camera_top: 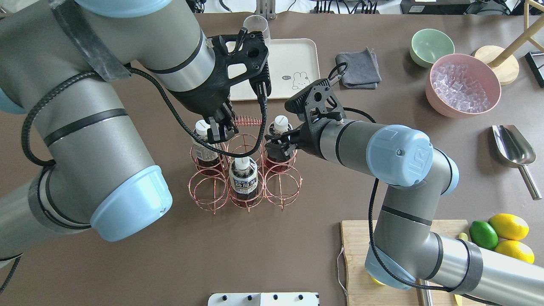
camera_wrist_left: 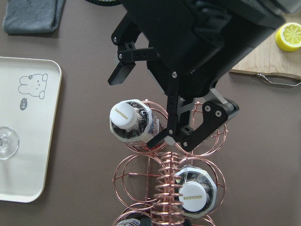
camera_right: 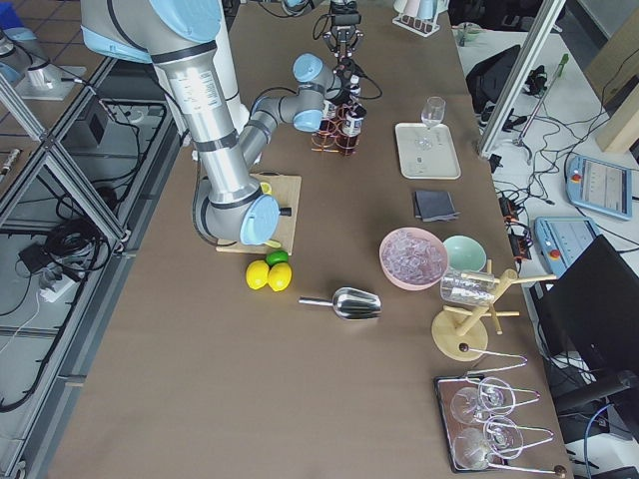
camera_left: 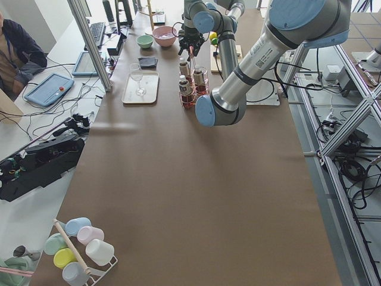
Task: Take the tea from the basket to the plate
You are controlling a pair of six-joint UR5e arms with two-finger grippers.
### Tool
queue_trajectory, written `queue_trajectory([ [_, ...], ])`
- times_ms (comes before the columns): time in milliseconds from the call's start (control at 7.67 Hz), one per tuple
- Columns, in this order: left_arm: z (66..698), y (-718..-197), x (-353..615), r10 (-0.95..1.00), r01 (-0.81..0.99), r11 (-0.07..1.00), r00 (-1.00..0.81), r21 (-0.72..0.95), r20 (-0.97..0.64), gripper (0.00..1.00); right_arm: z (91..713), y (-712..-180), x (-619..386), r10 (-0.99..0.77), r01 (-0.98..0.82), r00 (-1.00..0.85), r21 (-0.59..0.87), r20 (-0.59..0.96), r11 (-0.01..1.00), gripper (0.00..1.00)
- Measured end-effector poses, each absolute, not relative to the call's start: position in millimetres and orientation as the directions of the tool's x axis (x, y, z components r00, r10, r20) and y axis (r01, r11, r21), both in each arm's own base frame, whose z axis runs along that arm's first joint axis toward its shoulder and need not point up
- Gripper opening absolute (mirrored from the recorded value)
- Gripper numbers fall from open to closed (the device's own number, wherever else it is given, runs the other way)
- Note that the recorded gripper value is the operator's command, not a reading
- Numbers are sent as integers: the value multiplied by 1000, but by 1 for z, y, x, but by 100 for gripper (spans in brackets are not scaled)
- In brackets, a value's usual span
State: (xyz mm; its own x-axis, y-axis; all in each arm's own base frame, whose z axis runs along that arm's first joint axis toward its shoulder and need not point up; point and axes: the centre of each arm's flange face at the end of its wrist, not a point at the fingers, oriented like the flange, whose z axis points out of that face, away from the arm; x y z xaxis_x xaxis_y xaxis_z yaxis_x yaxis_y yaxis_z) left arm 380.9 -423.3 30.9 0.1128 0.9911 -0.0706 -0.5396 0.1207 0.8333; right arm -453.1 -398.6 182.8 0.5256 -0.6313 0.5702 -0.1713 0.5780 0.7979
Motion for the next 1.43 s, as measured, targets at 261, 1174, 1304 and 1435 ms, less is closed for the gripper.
queue_trajectory([
  [261,31,-423,381,991,-540,121,113,833,-71,0,185,-411,-450,-624,-170,544,802,560,572,67],
  [1174,33,-425,383,991,-545,124,113,829,-74,0,180,-412,-461,-587,-185,541,765,603,617,44],
  [1304,34,-426,383,991,-545,124,113,829,-74,0,180,-410,-462,-586,-185,538,763,606,619,19],
  [1435,34,-426,383,991,-546,125,113,829,-74,0,179,-409,-463,-585,-186,535,761,609,622,0],
])
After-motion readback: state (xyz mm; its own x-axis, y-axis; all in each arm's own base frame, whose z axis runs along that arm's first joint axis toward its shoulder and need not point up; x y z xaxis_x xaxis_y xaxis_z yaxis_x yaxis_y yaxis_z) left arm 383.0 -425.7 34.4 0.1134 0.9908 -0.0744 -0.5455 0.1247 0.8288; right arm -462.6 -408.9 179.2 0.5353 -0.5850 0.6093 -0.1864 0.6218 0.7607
